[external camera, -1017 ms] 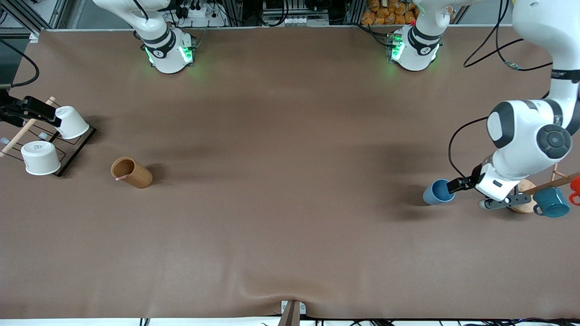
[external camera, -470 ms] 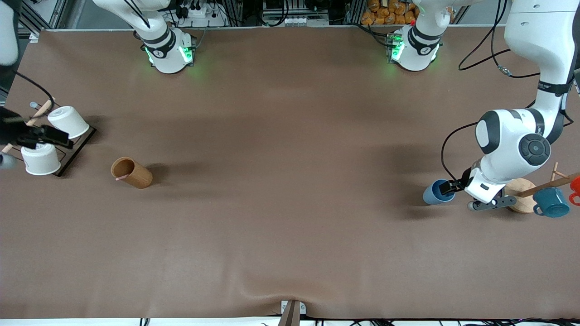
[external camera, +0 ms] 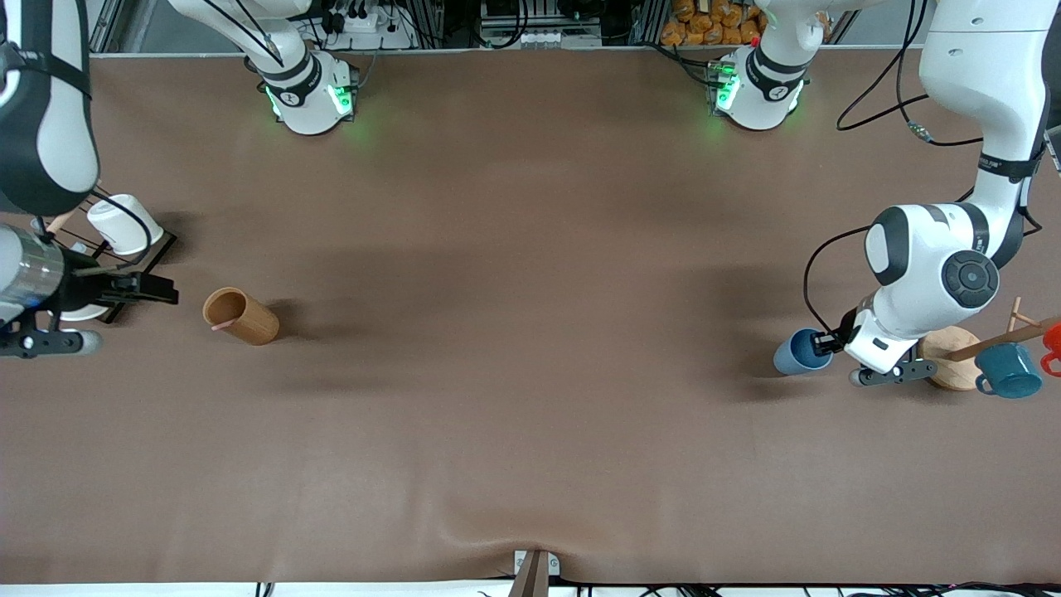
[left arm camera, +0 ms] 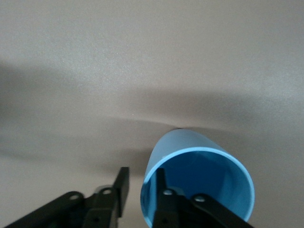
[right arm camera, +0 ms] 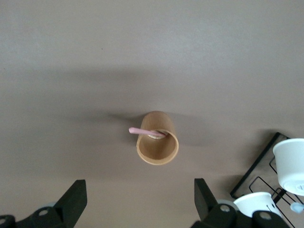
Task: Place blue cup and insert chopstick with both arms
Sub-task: 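Carry the blue cup with the left gripper while the right gripper reaches the chopstick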
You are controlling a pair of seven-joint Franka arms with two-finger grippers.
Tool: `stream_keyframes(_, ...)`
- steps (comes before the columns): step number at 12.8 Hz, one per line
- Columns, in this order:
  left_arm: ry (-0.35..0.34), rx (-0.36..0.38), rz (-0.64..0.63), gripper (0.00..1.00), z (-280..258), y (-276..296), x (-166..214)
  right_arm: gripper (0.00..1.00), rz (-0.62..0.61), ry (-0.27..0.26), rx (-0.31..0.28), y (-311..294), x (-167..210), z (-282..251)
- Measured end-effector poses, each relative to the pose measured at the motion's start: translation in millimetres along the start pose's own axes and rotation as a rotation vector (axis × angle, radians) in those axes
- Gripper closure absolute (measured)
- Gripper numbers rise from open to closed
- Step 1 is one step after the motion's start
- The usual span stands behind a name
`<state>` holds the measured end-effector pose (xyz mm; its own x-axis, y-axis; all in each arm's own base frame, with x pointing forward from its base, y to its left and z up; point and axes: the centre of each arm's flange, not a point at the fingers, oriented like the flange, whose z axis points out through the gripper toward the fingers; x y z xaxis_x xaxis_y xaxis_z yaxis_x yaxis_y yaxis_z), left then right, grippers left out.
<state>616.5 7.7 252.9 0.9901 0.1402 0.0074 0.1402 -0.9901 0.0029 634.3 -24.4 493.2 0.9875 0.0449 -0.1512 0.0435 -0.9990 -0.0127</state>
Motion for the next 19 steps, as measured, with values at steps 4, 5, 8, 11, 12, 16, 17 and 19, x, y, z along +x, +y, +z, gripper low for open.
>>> stream_keyframes(4, 0.029, -0.009, 0.03, 0.95, -12, 20, 4, 0.0, -0.176, 0.051, -0.044, -27, 16, -2)
stream_keyframes(5, 0.044, -0.013, 0.049, 0.95, -20, 32, 6, 0.0, -0.22, 0.044, -0.057, -28, 18, 1)
stream_keyframes(8, 0.057, -0.034, 0.155, 0.95, -48, 102, -1, 0.0, -0.244, -0.015, -0.061, -13, 30, 36)
stream_keyframes(11, 0.066, -0.053, 0.251, 0.95, -73, 194, -22, 0.0, -0.242, -0.054, -0.058, -4, 41, 65)
stream_keyframes(12, 0.073, -0.059, 0.284, 0.95, -78, 221, -31, 0.0, -0.244, -0.058, -0.058, -5, 42, 68)
stream_keyframes(16, 0.076, -0.072, 0.356, 0.95, -78, 292, -58, 0.0, -0.264, -0.072, -0.057, -14, 46, 77)
stream_keyframes(17, 0.075, -0.077, 0.362, 0.95, -75, 311, -66, 0.0, -0.289, -0.083, -0.055, -14, 48, 83)
stream_keyframes(19, 0.075, -0.09, 0.343, 0.95, -71, 352, -83, 0.0, -0.341, -0.115, -0.049, -14, 53, 103)
